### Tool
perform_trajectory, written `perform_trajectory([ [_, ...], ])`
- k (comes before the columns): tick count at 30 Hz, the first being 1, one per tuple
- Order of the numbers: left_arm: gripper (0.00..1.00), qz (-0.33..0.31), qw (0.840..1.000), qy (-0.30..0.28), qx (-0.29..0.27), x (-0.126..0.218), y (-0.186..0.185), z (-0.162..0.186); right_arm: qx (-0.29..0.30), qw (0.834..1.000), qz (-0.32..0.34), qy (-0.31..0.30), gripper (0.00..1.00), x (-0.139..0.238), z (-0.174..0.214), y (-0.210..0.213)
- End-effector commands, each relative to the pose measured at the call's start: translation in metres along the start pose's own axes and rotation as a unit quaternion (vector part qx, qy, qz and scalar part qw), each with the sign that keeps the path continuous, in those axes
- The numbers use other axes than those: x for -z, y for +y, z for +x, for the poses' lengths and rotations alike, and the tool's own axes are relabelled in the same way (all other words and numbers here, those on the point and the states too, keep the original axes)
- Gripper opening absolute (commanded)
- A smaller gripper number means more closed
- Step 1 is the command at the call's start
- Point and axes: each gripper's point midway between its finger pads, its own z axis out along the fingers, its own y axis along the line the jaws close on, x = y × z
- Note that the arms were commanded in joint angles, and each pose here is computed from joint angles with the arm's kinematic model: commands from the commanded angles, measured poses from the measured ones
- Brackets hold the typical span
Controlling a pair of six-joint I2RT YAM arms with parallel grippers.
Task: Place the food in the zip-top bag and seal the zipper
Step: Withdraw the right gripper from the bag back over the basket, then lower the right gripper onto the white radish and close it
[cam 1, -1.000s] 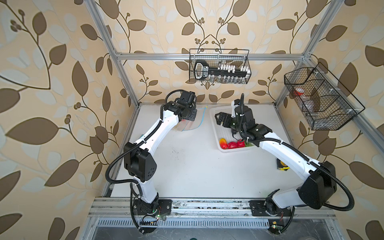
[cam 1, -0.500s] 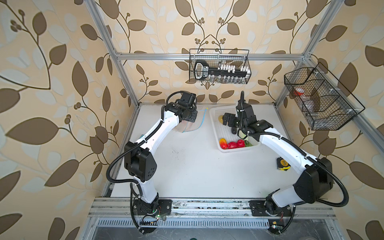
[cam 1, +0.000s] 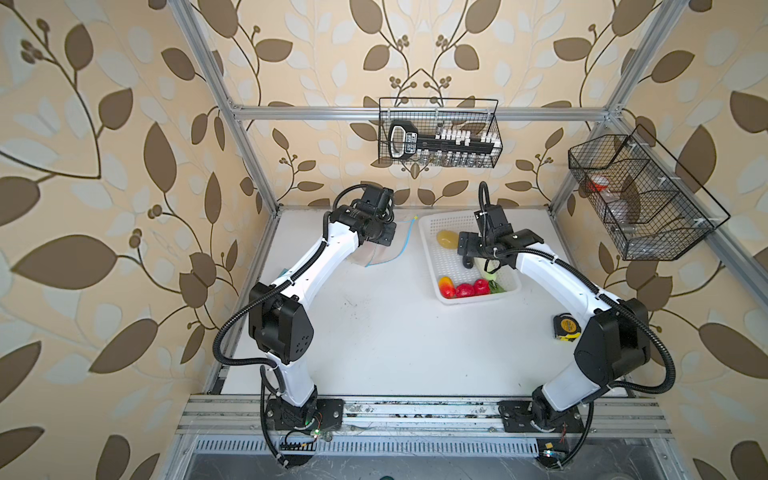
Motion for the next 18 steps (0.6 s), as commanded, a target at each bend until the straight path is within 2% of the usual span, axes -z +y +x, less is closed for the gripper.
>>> perform_trajectory([
  [1, 0.0, 0.008, 1.0, -0.026, -0.013, 0.022, 0.003, -0.013, 0.003, 1.0, 0.013, 0.02, 1.0, -0.009, 0.004, -0.01],
  [9, 0.0, -0.014, 0.999, -0.029, -0.032, 0.024, 0.011, -0.009, 0.009, 0.999, 0.026, 0.033, 1.0, -0.028, 0.008, -0.018],
  [18, 0.0, -0.01, 0.999, -0.026, -0.026, 0.019, 0.01, -0.001, 0.045, 0.995, 0.078, 0.041, 1.0, -0.055, 0.008, -0.031],
])
